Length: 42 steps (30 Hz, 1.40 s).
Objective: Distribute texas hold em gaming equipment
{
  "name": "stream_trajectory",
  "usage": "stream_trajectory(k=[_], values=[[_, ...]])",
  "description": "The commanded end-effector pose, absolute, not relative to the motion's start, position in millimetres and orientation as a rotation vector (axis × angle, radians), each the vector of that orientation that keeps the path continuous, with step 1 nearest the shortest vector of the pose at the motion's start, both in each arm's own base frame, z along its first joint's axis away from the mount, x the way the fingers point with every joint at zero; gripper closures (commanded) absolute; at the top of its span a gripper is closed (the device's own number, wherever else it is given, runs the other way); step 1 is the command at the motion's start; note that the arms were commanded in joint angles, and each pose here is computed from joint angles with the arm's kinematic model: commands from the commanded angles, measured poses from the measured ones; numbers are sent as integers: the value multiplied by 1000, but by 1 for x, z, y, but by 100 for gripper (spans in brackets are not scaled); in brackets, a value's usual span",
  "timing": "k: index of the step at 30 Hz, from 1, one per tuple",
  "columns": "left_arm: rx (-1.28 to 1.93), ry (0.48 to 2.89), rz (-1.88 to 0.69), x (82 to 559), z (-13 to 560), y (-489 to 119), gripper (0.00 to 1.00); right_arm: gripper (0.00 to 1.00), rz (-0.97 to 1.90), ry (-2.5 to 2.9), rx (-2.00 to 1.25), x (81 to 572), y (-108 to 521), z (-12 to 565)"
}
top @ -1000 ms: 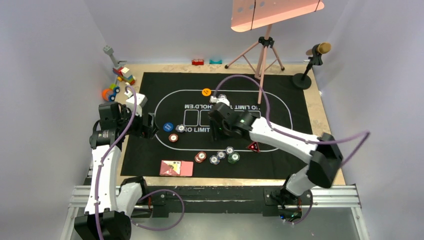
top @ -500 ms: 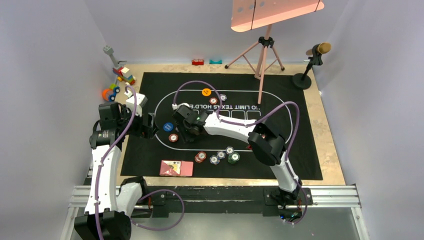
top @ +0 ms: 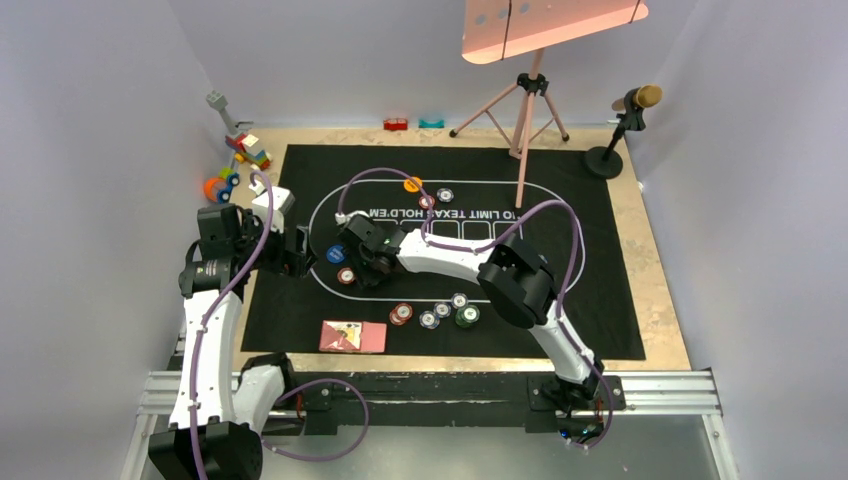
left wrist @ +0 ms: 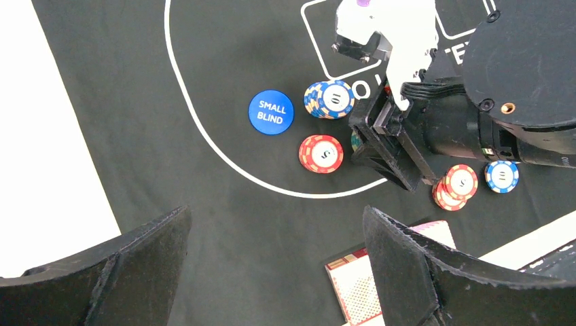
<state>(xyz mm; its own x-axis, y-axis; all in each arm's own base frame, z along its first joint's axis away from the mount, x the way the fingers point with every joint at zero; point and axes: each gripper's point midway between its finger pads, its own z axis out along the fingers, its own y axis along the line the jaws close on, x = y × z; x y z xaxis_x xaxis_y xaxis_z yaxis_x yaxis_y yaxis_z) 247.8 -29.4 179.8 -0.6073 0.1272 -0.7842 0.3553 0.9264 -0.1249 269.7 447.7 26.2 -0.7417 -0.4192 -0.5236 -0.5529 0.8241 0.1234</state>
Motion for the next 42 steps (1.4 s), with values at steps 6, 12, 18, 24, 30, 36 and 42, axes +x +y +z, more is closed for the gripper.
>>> stream_trajectory(k=[6,12,18,24,30,36,42], values=[[355,2172,-331,252,186,-29,0,79,452,2453,-724,280,469,44],[355,2170,-328,253,187,-29,0,64,440,2446,-733,280,466,49],[355,2169,-326,252,187,-29,0,51,420,2438,-737,281,462,53],[356,2166,-325,252,187,-29,0,36,415,2415,-742,283,459,65],[354,2165,-323,252,187,-29,0,36,409,2358,-707,287,451,103],[353,2165,-324,252,188,-29,0,36,394,2292,-628,280,411,161],[356,2165,-327,252,187,-29,0,28,313,2363,-560,248,341,152]])
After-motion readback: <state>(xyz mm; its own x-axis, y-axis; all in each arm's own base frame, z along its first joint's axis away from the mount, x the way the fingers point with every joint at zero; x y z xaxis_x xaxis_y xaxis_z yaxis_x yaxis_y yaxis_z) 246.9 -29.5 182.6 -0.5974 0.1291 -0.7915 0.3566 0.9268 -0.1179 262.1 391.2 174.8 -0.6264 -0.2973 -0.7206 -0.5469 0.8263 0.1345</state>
